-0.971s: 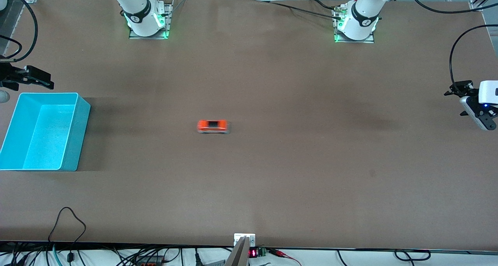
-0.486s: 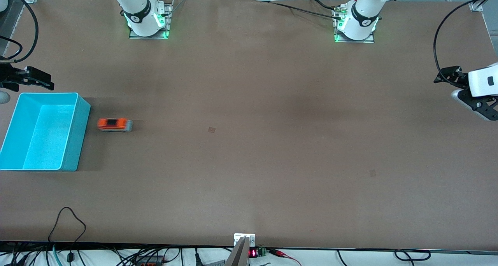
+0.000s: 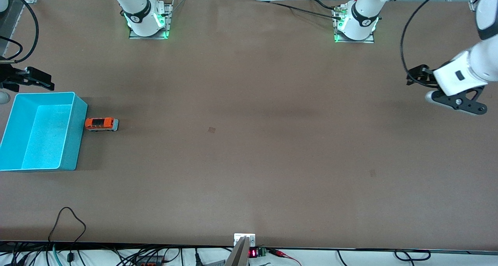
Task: Wind up bus and store in blue box
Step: 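Draw the left gripper back toward its base, then reach the right gripper toward the bus beside the blue box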
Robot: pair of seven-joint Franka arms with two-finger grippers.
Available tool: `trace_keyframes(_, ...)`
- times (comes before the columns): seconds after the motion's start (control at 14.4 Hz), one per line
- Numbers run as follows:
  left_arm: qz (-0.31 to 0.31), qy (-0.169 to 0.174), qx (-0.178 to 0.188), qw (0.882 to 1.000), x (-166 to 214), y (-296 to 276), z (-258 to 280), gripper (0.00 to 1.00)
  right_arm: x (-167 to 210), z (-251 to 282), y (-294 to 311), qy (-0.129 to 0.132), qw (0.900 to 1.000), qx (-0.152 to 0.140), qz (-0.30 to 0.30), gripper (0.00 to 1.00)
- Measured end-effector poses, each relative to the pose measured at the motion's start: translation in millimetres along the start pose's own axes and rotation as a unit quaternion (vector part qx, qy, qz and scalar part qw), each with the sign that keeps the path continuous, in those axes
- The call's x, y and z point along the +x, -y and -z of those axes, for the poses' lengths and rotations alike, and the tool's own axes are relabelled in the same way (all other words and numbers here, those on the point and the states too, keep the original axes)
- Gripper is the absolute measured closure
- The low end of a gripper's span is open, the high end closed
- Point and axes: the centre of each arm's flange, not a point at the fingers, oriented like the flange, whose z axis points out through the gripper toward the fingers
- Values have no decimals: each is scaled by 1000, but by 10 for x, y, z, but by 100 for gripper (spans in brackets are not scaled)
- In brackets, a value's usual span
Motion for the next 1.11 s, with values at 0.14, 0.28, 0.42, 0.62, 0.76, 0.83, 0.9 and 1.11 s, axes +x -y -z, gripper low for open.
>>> trace_keyframes(0.14, 29, -9, 4, 1000, 22, -195, 82, 0, 51, -77, 17, 5, 1000, 6, 1, 0)
trace_keyframes(0.28, 74, -16, 6, 997, 26, -251, 132, 0, 99, -162, 24, 12, 1000, 8, 1, 0)
trace_keyframes(0.42, 137, -25, 9, 990, 7, -170, 175, 0, 164, -284, 39, 22, 1000, 9, 2, 0)
trace_keyframes(0.62, 176, -59, 7, 983, -19, 63, 234, 0, 287, -522, 121, 43, 999, 9, 9, 0)
trace_keyframes(0.76, 184, -70, -2, 980, -60, 148, 197, 0, 367, -691, 217, 58, 998, 9, 17, 0)
trace_keyframes(0.83, 183, -68, -4, 981, -81, 152, 168, 0, 393, -790, 253, 67, 997, 9, 22, 0)
trace_keyframes(0.9, 178, -66, -4, 982, -98, 146, 136, 0, 408, -892, 291, 76, 996, 11, 33, 0)
trace_keyframes(1.11, 163, -63, -4, 985, -123, 135, 111, 0, 419, -1209, 324, 88, 990, 24, 107, 0)
